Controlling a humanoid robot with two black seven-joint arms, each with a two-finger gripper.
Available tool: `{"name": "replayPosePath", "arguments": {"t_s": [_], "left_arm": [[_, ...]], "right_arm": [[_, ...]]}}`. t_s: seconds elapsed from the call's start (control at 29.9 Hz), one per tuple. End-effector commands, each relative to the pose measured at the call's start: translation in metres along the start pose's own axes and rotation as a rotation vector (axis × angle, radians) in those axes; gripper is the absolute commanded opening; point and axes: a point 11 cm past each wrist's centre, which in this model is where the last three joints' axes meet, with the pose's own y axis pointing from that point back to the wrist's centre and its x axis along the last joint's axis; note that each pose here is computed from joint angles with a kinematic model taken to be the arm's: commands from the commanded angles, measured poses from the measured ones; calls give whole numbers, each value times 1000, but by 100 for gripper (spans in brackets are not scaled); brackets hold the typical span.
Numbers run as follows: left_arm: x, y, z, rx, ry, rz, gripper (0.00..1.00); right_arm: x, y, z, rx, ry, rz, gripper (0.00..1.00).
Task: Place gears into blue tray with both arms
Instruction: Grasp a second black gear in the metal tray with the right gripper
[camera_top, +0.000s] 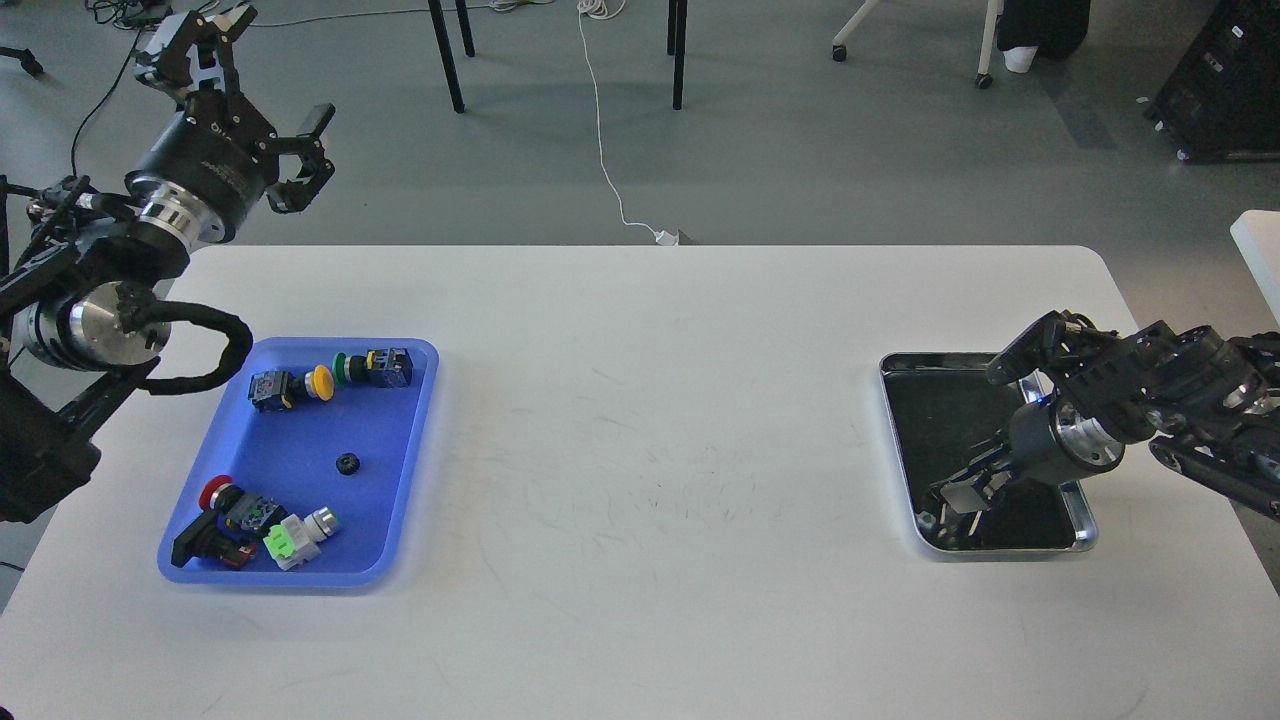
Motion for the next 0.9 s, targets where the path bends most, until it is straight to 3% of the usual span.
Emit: {"name": "replayPosePath", "arguments": {"t_s": [0.0,0.17,0.74,0.87], "left_arm": [[0,0,0,-1,0,0,98],[1,1,2,-2,-3,1,98],[9,5,16,-19,-27,4,98],[9,5,17,-20,-29,4,98]], "right_arm": [[-6,-1,5,-17,1,-19,67],[-6,-1,5,-17,-1,-17,59],[-7,14,9,-24,5,-3,60],[-8,14,8,-22,3,-4,54]]}}
